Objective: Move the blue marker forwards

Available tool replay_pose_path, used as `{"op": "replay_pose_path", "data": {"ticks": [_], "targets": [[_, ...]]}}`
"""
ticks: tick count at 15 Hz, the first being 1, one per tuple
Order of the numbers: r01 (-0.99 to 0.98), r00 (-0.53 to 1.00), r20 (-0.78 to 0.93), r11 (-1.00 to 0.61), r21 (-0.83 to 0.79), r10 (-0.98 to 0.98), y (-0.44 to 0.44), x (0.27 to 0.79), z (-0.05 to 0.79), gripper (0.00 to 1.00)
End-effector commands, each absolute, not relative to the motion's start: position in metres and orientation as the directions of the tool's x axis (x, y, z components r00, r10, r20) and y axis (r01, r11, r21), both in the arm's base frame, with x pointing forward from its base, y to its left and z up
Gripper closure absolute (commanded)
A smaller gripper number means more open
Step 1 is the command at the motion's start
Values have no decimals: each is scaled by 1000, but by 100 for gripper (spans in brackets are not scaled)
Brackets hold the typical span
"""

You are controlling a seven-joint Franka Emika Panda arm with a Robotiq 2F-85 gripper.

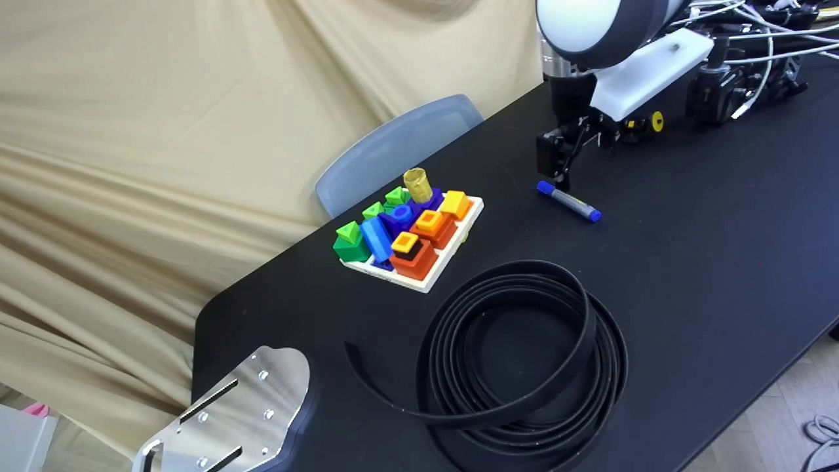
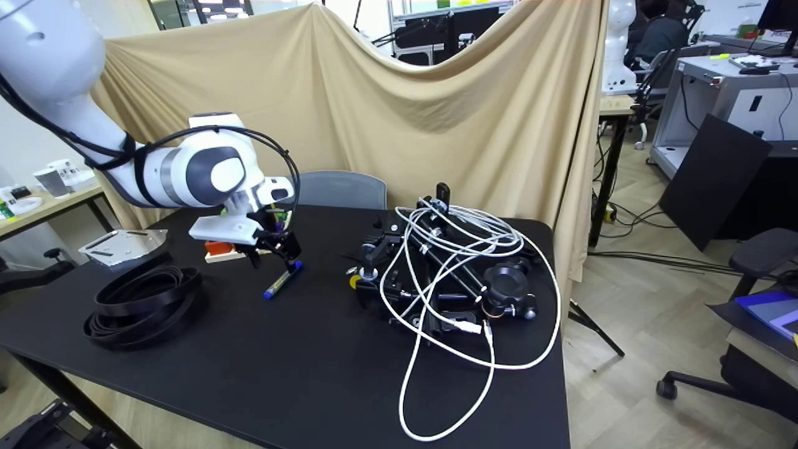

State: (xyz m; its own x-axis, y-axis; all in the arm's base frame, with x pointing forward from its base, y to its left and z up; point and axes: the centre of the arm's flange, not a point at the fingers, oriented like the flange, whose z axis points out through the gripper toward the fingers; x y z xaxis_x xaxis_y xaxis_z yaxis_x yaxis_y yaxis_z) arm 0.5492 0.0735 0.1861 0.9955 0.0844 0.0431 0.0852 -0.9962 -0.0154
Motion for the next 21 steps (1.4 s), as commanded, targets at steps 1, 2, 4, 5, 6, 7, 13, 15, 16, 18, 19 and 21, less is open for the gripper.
{"op": "replay_pose_path", "data": {"ticks": [1, 2, 4, 5, 6, 7, 13, 15, 16, 18, 19, 21], "targets": [[92, 996, 14, -996, -18, 92, 83, 581, 169, 0], [95, 996, 8, -995, -18, 94, 85, 585, 165, 0], [98, 995, -3, -995, -18, 98, 89, 590, 157, 0], [100, 995, -4, -995, -19, 100, 91, 593, 154, 0], [102, 995, -10, -995, -19, 102, 93, 595, 150, 0], [102, 995, -15, -995, -16, 102, 95, 597, 147, 0], [104, 994, -32, -994, -13, 105, 98, 604, 139, 55], [105, 994, -28, -994, -11, 105, 99, 604, 142, 67], [105, 994, -23, -994, -8, 105, 99, 604, 144, 75], [106, 994, -19, -994, -8, 106, 99, 603, 148, 88], [108, 994, -19, -994, -8, 109, 99, 602, 149, 95], [113, 993, -26, -994, -12, 113, 100, 597, 152, 96]]}}
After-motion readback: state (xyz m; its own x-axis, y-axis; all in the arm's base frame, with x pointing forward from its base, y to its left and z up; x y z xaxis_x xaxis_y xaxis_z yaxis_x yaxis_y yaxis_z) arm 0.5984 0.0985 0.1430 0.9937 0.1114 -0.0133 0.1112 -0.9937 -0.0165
